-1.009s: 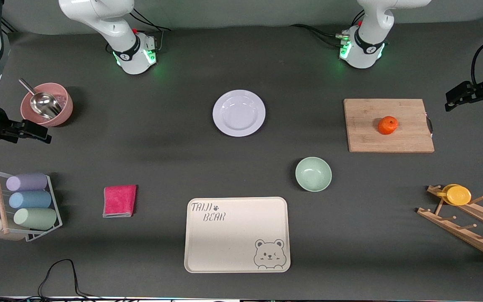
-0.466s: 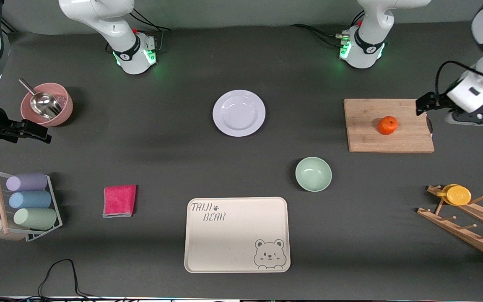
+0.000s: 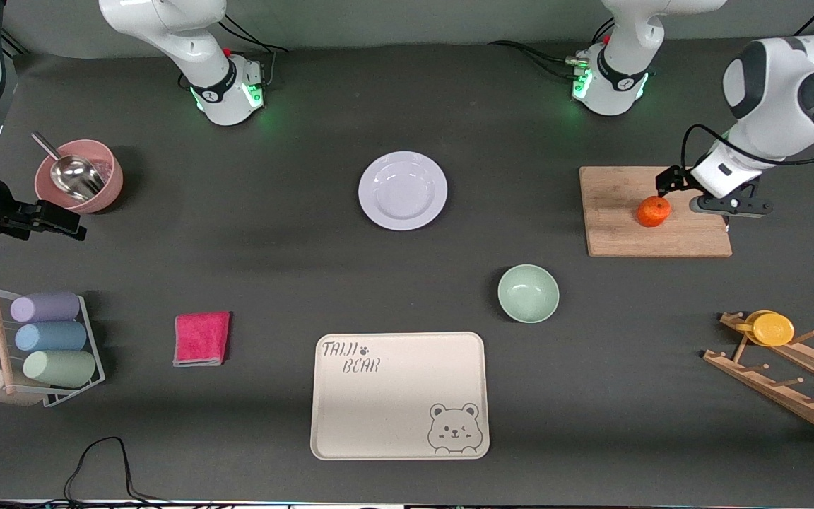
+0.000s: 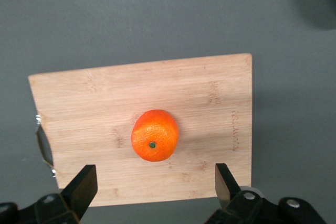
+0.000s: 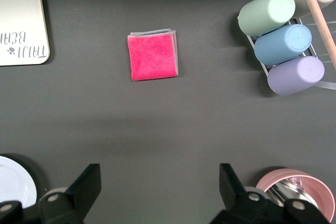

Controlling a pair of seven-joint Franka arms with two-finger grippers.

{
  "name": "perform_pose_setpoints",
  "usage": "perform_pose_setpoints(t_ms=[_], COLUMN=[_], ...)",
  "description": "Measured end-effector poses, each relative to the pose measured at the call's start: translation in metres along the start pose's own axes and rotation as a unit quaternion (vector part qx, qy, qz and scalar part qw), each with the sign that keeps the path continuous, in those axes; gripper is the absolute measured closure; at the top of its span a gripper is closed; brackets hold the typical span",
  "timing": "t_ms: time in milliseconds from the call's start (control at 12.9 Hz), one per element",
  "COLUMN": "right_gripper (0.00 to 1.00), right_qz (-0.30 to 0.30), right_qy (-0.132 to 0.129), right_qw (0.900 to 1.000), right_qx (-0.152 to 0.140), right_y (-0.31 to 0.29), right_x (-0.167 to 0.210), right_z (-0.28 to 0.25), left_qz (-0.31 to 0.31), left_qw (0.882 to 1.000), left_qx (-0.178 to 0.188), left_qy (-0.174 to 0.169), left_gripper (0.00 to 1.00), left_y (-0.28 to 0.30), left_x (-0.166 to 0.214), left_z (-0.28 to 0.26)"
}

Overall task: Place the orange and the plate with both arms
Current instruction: 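Lower the left gripper and grasp the orange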

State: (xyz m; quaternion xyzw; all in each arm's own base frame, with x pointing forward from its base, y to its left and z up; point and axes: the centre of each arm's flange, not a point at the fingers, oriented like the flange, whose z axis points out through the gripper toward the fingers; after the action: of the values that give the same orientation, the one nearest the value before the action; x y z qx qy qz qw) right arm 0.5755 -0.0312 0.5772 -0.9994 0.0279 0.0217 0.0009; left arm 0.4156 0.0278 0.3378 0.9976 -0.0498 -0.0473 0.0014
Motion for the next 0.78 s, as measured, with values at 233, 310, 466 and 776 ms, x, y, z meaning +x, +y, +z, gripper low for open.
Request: perform_pose_setpoints(t_ms=[233, 310, 466, 776], right_gripper=[0.00, 0.00, 0.00, 0.00], right_qz=[0.000, 0.000, 0.000, 0.000], right_qy=[-0.001, -0.001, -0.001, -0.001], right_qw=[1.000, 1.000, 1.000, 1.000], right_qx=[0.000, 0.000, 0.000, 0.000], right_y=[0.000, 0.000, 0.000, 0.000], right_x=[0.000, -0.001, -0.001, -0.001], right_z=[0.001, 0.001, 0.001, 0.001], left_qz=[0.012, 0.015, 0.029, 0.045], left_qw=[1.000, 1.000, 1.000, 0.999], left_qx=[0.000, 0.001, 0.003, 0.006], left_qy=[-0.005, -0.006, -0.007, -0.003], left_gripper=[0.00, 0.00, 0.00, 0.00], left_y=[0.001, 0.002, 0.002, -0.016], left_x=[-0.008, -0.010, -0.011, -0.010], left_z=[0.042, 0.056, 0.080, 0.108])
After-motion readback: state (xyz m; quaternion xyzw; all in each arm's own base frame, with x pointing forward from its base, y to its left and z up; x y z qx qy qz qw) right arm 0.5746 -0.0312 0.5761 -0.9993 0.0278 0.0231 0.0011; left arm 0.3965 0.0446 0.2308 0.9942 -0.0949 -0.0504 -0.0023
